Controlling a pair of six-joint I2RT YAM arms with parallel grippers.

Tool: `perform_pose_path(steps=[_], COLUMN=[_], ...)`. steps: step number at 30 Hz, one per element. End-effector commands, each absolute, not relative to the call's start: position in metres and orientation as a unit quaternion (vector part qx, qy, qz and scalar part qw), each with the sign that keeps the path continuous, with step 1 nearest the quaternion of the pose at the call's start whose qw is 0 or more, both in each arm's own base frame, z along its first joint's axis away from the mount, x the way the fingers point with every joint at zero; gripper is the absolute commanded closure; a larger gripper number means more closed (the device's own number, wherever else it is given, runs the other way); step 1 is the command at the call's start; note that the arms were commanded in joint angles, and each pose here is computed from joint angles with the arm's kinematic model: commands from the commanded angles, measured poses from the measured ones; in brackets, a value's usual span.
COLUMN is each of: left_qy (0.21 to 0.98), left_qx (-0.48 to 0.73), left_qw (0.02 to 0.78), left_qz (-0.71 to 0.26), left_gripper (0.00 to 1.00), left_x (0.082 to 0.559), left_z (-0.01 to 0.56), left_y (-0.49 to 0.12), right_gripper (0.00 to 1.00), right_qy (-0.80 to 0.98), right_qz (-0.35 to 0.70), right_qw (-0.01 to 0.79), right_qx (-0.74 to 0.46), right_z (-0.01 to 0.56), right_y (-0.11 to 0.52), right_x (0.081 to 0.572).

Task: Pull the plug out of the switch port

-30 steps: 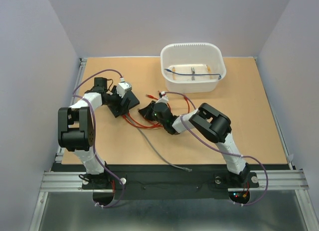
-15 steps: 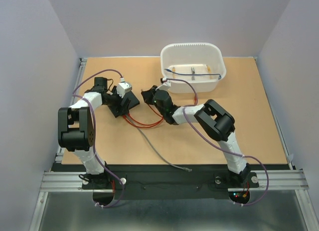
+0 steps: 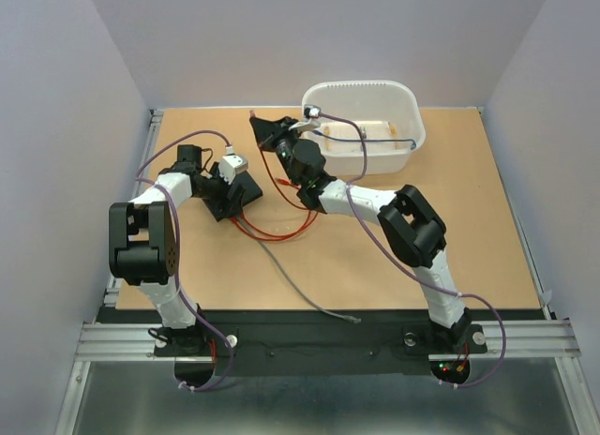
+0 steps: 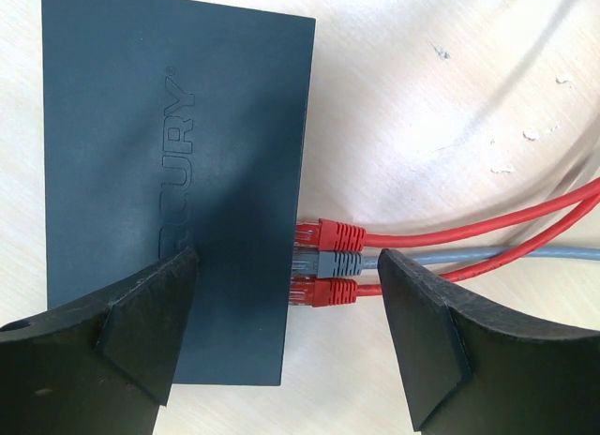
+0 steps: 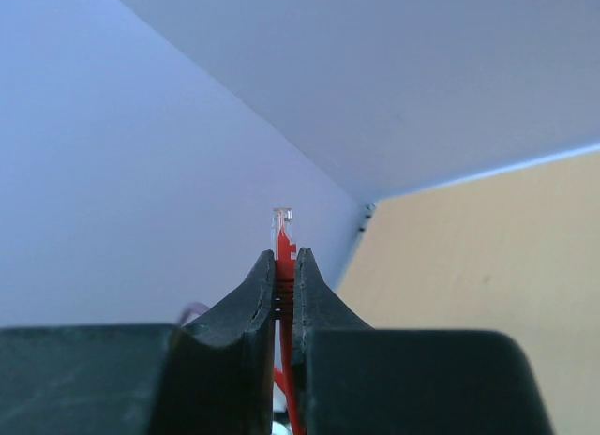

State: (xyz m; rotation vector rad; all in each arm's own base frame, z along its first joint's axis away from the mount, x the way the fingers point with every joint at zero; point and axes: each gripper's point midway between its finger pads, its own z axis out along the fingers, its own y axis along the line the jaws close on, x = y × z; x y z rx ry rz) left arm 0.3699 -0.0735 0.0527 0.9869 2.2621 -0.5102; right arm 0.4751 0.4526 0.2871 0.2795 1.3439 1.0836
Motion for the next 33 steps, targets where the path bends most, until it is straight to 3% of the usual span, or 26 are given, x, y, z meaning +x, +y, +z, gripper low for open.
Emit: perform_pose_path(steps=[1,7,14,24,33], left_qy=[0.858,0.859,0.858,0.856,0.856], left_qx=[0.366,0.367,0.367,0.369,0.369], left_qw=[0.303,0.304,0.307,0.31,0.312], left_qz=[-0.193,-0.186,-0.186,-0.186,-0.186], left_gripper=[0.11,0.11,0.11,0.11,0.11], left_x=[0.366,0.367,0.368,0.369,0.369], left_z=[0.069,0.07,0.073,0.075,0.075], left_y=[-0.073,-0.071,-0.071,-0.072,-0.072], right_gripper=[1.0,1.0,1.0,1.0,1.0], right_qy=[0.486,0.411,0.377,0.396,0.478], right_qz=[0.531,0.585,0.641,0.716,0.701], right_qw=[0.679,0.685,0.651,0.565,0.528], right_qx=[0.146,0.141,0.152,0.109,0.036], right_z=[0.393,0.479,0.514,0.496,0.399], right_y=[0.436,0.423,0.414,0.444,0.512], right_x=[0.464,0.44,0.421,0.399,0.391])
